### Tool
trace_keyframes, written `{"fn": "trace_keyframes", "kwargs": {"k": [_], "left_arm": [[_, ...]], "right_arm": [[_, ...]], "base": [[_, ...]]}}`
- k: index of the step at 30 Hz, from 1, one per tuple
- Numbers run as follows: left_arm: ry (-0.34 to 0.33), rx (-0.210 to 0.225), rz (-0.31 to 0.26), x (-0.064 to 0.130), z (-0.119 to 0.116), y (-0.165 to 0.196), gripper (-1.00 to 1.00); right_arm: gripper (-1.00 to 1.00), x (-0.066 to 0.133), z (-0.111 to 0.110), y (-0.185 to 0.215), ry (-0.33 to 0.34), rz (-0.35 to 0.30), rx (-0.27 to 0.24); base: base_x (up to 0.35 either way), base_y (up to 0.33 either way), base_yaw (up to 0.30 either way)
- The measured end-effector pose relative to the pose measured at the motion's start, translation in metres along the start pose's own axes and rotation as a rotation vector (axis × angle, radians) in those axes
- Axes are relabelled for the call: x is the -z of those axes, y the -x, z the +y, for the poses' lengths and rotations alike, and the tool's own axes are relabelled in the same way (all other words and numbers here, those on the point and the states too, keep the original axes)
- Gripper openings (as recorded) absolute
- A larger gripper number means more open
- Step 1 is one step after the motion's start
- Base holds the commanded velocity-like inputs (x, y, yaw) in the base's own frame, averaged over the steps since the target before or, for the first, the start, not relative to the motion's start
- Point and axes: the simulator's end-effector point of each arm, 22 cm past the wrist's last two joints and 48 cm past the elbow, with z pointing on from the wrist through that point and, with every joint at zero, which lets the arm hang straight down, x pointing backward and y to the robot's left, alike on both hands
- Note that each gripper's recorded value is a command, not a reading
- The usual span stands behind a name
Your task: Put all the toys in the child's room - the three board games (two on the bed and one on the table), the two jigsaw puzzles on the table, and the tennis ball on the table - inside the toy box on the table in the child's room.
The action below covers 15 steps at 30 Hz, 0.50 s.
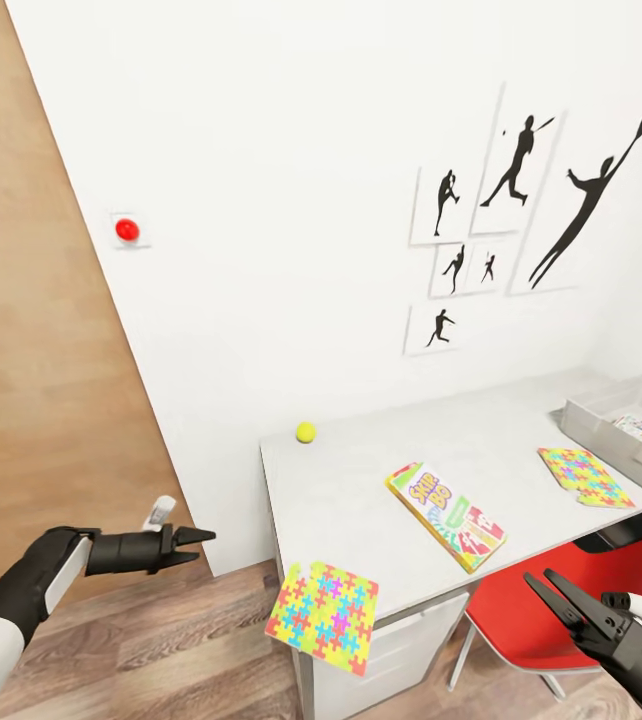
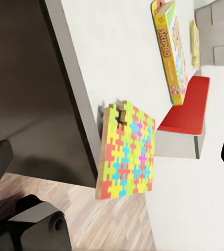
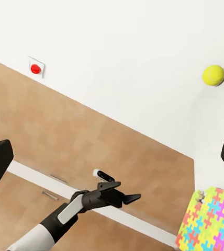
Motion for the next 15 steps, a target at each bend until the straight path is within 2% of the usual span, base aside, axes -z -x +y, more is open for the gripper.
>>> {"fn": "trace_keyframes", "kwargs": {"k": [15], "left_arm": [[0.009, -0.003, 0.005, -0.011, 0.014, 0.000, 1.00]], "right_arm": [[1.00, -0.002, -0.014, -0.004, 0.000, -0.001, -0.001]], "base": [[0.000, 0.000, 0.000]]}}
